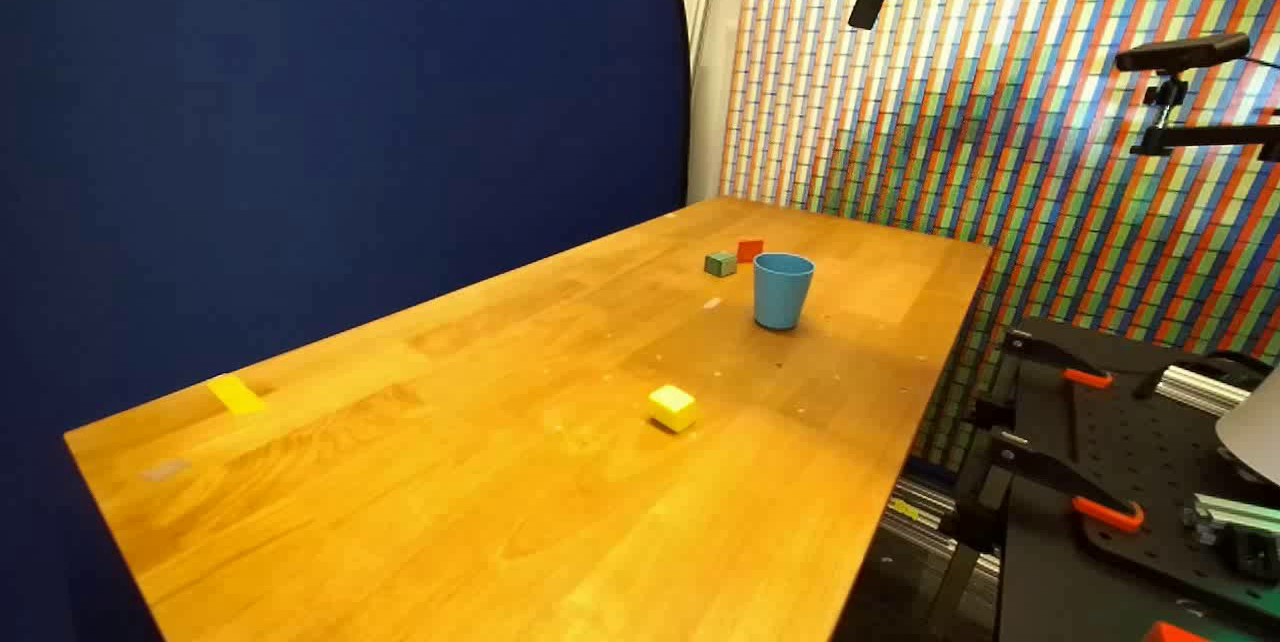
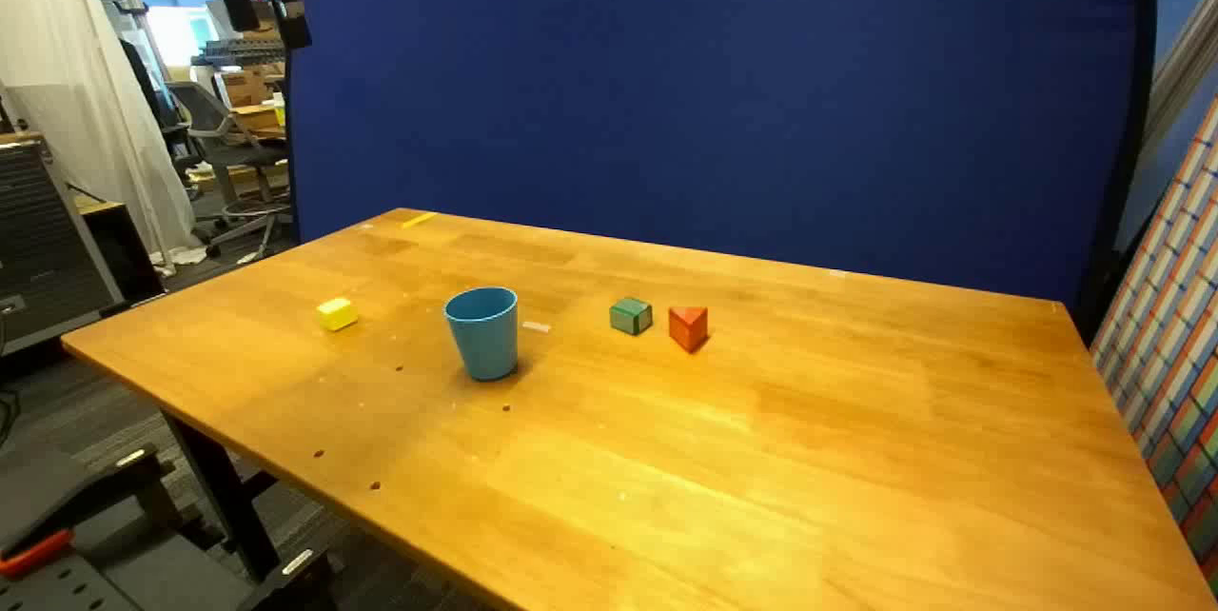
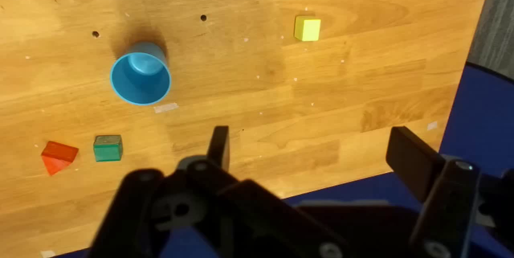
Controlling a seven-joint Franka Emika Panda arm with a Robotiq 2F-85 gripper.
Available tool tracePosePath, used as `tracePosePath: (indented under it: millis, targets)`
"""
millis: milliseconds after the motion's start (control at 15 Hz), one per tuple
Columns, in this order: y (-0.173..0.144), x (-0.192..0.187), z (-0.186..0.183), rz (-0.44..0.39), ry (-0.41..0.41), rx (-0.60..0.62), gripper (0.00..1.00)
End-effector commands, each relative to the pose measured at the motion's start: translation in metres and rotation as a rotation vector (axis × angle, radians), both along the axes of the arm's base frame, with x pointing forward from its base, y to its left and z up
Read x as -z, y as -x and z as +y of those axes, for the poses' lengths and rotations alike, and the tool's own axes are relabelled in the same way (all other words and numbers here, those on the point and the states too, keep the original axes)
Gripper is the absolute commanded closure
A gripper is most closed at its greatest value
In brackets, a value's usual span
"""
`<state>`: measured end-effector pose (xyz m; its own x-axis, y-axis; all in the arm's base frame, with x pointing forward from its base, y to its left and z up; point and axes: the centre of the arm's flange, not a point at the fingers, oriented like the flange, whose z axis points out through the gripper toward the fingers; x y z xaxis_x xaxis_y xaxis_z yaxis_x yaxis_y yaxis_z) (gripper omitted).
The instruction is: Put the yellow block in the cup
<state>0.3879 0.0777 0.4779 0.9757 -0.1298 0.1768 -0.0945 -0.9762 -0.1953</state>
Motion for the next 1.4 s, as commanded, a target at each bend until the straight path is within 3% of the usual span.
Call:
tracePosePath:
  millis: [0,200,333,467,867,1133,1333]
  targets:
    - [0.000,-0.001,0.000,-0.003,0.000,0.000,0.00]
    - [0.000,-0.005,0.000,-0.012,-0.002,0.000,0.00]
    - [-0.020,0.020,0.012,0.036,0.027,-0.021,0.00]
    - [-0.048,0.070,0.036,0.090,0.081,-0.073,0.00]
    - [-0.081,0.196,0.106,0.250,0.097,-0.279,0.00]
    - [-0.106,0.258,0.158,0.287,0.120,-0.359,0.00]
    - [-0.122,0.289,0.186,0.264,0.140,-0.382,0.00]
